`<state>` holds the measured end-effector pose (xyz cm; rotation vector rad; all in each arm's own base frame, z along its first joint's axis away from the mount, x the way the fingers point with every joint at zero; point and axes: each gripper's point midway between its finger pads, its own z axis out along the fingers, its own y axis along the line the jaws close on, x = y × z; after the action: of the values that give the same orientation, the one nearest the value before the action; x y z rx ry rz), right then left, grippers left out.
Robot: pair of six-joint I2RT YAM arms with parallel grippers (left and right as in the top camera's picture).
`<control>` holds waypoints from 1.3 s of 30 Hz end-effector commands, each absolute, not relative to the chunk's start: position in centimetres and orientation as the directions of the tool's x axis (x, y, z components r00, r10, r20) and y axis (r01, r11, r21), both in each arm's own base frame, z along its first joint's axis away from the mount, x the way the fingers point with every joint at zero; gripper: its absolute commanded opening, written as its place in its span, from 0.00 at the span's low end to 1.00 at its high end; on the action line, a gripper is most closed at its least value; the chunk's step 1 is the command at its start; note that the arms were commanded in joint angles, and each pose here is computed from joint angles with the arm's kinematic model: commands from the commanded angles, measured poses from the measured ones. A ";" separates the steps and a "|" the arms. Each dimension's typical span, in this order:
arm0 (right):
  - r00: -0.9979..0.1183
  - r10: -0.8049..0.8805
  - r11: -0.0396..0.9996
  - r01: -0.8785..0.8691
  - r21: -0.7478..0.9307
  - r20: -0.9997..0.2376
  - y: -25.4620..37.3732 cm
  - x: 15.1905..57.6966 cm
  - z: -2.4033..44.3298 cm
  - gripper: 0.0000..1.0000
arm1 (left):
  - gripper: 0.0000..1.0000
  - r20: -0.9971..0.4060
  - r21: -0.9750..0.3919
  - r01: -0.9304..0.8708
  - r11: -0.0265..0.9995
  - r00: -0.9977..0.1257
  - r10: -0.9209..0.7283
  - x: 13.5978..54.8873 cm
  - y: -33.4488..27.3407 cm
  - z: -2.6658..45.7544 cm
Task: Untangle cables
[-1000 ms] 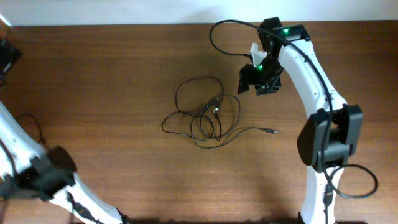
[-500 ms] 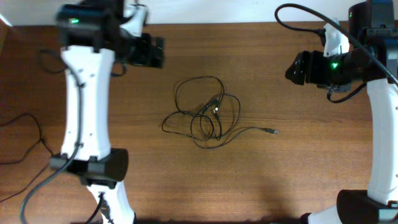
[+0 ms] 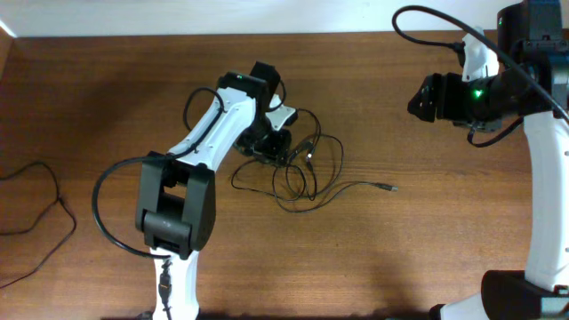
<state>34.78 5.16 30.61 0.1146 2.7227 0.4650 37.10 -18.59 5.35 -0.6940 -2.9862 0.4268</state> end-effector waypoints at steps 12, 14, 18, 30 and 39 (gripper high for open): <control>-0.926 0.135 0.946 0.015 0.324 -0.352 4.9 35.0 30.5 0.79 | 0.00 0.040 -0.292 0.382 0.877 -0.911 0.410 35.9 -18.4 2.8; -0.925 0.135 0.946 0.014 0.324 -0.354 4.9 35.0 30.5 0.79 | 0.00 -0.011 -0.289 0.390 0.874 -0.914 0.405 37.7 -18.8 6.1; -0.925 0.135 0.946 0.013 0.324 -0.355 4.9 35.0 30.5 0.79 | 0.00 -0.230 -0.270 0.449 0.852 -0.889 0.396 41.3 -20.2 17.8; -0.925 0.135 0.946 0.013 0.323 -0.355 4.9 35.1 30.4 0.79 | 0.00 -0.816 -0.263 0.699 0.665 -0.529 0.233 39.8 -23.4 42.8; -0.942 0.132 0.939 0.019 0.343 -0.309 5.4 35.4 29.0 0.79 | 0.00 -0.960 -0.257 0.634 0.729 -0.255 -0.116 38.2 -17.2 56.8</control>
<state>35.02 5.17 30.47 0.1141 2.7211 0.4655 41.34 -18.74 52.10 -1.0768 -3.8674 1.5125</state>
